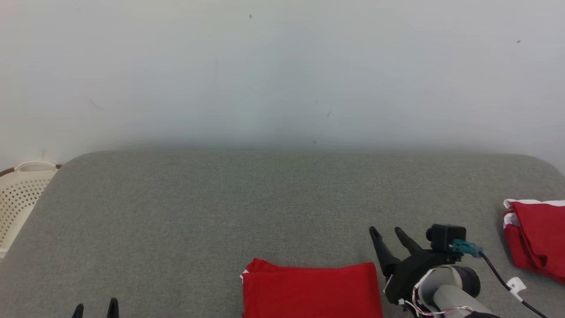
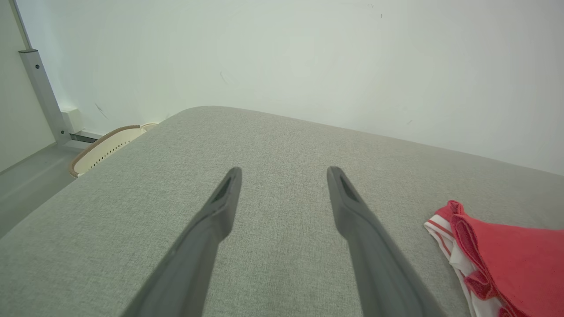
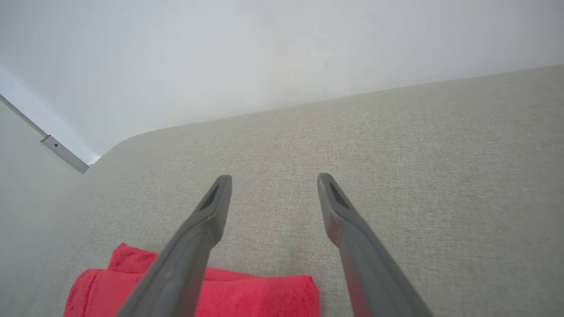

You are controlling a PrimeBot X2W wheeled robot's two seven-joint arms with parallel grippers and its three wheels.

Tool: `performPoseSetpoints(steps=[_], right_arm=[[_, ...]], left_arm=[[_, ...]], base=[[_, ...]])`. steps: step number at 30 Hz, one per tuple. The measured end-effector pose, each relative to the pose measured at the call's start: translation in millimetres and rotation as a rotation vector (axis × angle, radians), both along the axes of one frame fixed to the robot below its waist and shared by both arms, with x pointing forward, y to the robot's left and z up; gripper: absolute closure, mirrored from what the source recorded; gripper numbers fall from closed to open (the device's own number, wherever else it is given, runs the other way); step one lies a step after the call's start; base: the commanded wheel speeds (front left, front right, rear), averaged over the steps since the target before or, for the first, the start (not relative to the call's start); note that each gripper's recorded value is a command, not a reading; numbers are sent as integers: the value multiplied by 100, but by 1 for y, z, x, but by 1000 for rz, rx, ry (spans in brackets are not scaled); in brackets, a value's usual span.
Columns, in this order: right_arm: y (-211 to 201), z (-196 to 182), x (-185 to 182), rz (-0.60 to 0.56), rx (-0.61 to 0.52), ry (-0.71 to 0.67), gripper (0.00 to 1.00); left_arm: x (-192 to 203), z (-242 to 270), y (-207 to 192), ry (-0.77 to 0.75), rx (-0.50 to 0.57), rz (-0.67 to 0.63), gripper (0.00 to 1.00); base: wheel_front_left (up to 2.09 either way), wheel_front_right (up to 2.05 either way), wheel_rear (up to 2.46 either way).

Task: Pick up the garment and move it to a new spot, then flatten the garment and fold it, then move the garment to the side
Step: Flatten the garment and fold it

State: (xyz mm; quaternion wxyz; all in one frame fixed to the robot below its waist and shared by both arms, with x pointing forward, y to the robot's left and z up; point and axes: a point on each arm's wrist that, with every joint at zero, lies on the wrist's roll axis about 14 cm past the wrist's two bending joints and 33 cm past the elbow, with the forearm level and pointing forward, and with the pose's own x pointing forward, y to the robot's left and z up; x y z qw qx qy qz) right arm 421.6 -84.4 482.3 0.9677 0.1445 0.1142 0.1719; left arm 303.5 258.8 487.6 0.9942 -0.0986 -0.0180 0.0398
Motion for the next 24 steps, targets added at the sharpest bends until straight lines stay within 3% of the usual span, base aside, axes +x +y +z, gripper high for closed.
performPoseSetpoints(steps=[1,2,4,5,12,13,14,24], right_arm=[[-10,-3,-3,-20,-10,-7,14],[-21,-5,-5,-46,-15,-10,61],[-42,-9,-11,-84,-39,-22,98],[-52,-7,-13,-104,-43,-37,100],[-101,-3,-50,-238,-89,-151,100],[-102,-6,-58,-253,-90,-153,83],[-102,-9,-66,-263,-88,-154,0],[-87,3,-101,-294,-70,-198,0]], left_arm=[[0,0,1,-2,-3,3,0],[0,0,1,0,-5,2,0],[1,-1,-1,1,-10,-1,0],[1,0,-2,-3,-15,-3,0],[6,6,-21,-15,-27,-86,0],[6,7,-25,-16,-28,-102,0],[7,8,-28,-17,-27,-119,0],[9,19,-44,-36,-18,-208,0]], base=[[0,0,0],[0,0,0],[0,0,0],[0,0,0],[0,0,0],[0,0,0],[0,0,0],[0,0,0]])
